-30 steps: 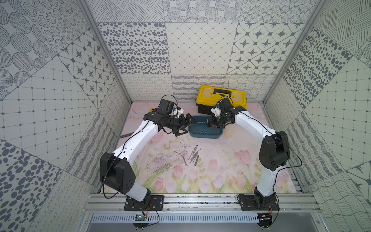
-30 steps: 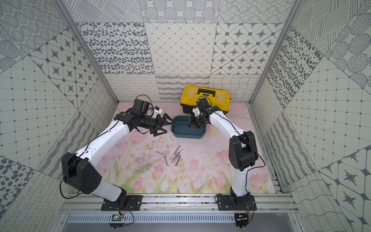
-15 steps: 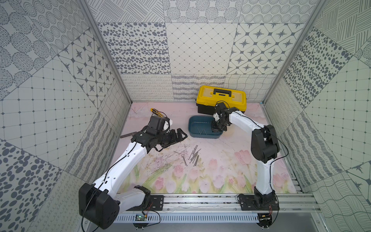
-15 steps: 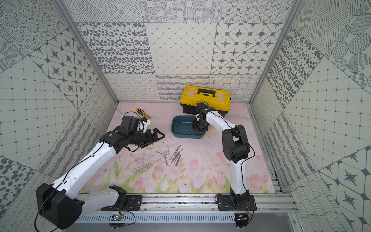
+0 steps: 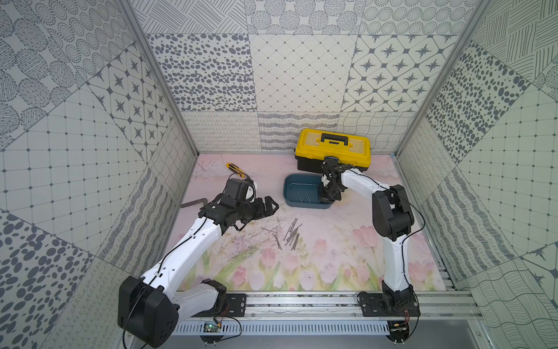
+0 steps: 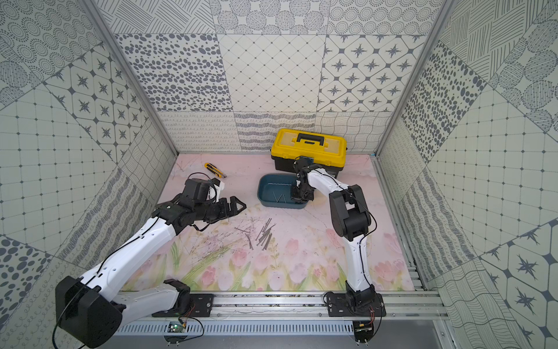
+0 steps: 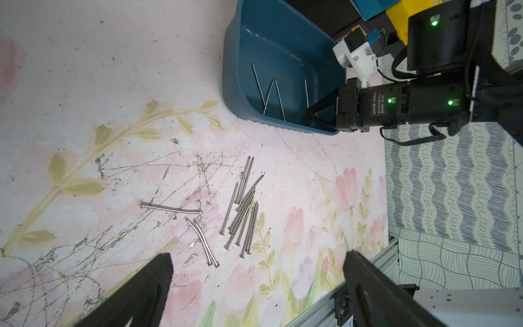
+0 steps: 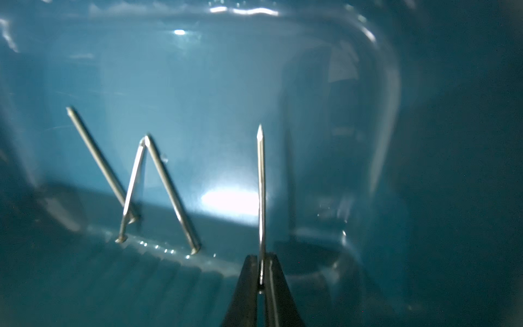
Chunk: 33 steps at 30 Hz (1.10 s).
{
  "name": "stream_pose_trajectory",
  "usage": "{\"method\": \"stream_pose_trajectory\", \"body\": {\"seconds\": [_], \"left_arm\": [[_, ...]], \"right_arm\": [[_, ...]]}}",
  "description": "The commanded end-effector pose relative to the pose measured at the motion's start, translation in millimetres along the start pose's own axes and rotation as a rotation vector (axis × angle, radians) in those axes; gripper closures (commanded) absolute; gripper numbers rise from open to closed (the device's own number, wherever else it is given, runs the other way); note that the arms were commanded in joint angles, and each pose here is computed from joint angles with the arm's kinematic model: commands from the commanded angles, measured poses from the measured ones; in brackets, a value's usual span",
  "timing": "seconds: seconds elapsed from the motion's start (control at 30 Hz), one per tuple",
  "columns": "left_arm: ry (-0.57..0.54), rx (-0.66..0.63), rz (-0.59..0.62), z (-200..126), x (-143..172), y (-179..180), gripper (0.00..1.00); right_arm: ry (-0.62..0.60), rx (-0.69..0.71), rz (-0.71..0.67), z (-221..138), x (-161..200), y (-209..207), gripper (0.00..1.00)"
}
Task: Put the nails on the desktop into the storage box
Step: Place the nail in the storage box.
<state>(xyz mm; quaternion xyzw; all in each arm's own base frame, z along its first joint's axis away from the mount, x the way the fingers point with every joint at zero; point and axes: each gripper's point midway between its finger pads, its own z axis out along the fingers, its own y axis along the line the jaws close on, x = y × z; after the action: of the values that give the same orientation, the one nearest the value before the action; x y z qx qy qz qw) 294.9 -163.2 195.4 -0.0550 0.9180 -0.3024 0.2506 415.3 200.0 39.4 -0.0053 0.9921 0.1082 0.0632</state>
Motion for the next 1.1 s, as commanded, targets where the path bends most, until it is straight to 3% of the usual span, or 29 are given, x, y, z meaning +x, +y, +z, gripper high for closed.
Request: {"method": "stream_pose_trajectory", "body": {"seconds": [0.0,0.13,0.43,0.57,0.7,0.9,1.07], "left_arm": [[-0.039,-0.007,0.04,0.2,-8.9,0.5,0.0],[-0.044,-0.038,0.049,-1.0,-10.2,5.1,0.0],[-0.045,-0.085,0.027,-0.7,-15.5,10.2,0.01],[-0.006,-0.077,0.02,4.2,-15.0,7.5,0.0],[0.059,-0.076,0.016,11.2,-13.9,5.3,0.0],[0.131,-0.047,0.04,21.1,-9.5,0.4,0.01],[0.203,-0.067,0.032,29.7,2.9,9.1,0.01]], "right_arm": [[-0.006,0.014,-0.016,4.1,-4.7,-1.2,1.0],[0.001,0.013,-0.015,6.2,-2.7,-1.2,1.0],[-0.04,0.015,-0.015,-12.7,-8.0,0.4,0.69],[-0.066,0.007,-0.013,-27.6,-13.5,5.1,0.65],[-0.14,-0.032,-0.015,-61.2,-25.5,16.9,0.65],[-0.299,-0.149,-0.043,-141.5,-41.3,47.6,0.64],[-0.355,-0.218,-0.048,-184.1,-27.3,59.0,0.64]]}}
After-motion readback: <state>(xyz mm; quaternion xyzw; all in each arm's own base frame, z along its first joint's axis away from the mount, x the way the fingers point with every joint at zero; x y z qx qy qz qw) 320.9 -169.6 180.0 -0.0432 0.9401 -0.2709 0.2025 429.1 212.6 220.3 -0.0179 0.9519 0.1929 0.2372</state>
